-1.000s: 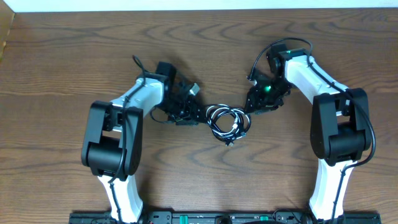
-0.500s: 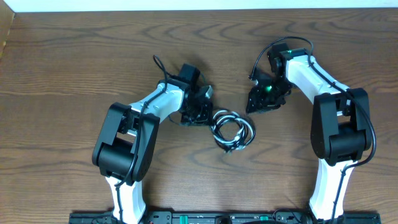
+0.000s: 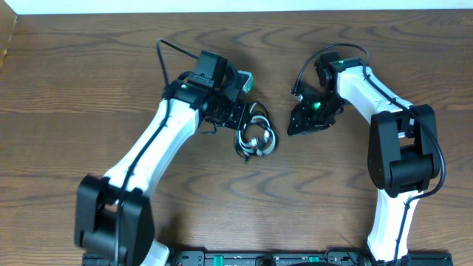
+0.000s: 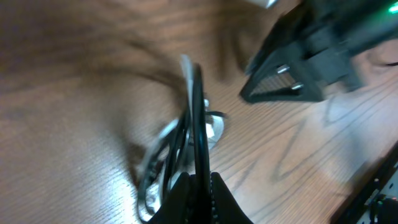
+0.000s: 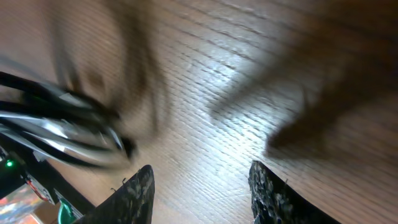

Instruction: Untangle cables

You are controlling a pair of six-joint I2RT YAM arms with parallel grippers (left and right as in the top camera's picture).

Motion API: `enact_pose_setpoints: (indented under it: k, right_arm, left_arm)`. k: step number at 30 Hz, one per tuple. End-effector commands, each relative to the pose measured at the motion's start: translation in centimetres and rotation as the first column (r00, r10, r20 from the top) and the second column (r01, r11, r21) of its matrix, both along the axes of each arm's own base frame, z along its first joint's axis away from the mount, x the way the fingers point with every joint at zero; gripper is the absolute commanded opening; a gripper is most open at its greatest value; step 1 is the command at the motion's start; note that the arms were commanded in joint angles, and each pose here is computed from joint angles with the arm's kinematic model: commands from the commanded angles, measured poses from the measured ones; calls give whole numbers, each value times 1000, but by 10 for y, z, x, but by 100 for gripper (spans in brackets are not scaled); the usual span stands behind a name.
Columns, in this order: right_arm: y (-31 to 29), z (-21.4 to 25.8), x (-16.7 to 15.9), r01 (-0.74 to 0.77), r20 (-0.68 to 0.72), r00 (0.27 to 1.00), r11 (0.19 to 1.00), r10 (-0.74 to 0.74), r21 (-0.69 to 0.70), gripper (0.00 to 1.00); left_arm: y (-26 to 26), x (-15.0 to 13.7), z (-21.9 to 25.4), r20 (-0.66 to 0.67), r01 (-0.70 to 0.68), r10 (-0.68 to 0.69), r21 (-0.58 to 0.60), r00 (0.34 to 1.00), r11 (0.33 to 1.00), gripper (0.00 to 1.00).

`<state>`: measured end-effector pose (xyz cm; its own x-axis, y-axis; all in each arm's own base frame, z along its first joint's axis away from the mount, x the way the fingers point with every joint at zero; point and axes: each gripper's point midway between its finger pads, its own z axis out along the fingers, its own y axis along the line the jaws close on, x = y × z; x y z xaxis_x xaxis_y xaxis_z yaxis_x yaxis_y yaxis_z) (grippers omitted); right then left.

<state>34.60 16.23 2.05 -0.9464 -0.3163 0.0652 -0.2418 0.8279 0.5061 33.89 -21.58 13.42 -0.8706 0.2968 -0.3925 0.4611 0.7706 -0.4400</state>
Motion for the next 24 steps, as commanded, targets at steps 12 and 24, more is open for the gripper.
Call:
enact_pose_setpoints:
  k: [12, 24]
  right_arm:
    - [17, 5, 2, -14, 4, 1000, 994, 14, 104, 46]
    - [19, 5, 8, -21, 35, 999, 994, 17, 110, 44]
  left_arm:
    - [45, 10, -3, 4, -285, 290, 198, 957, 938, 8]
    - [43, 13, -2, 17, -275, 277, 184, 961, 944, 8]
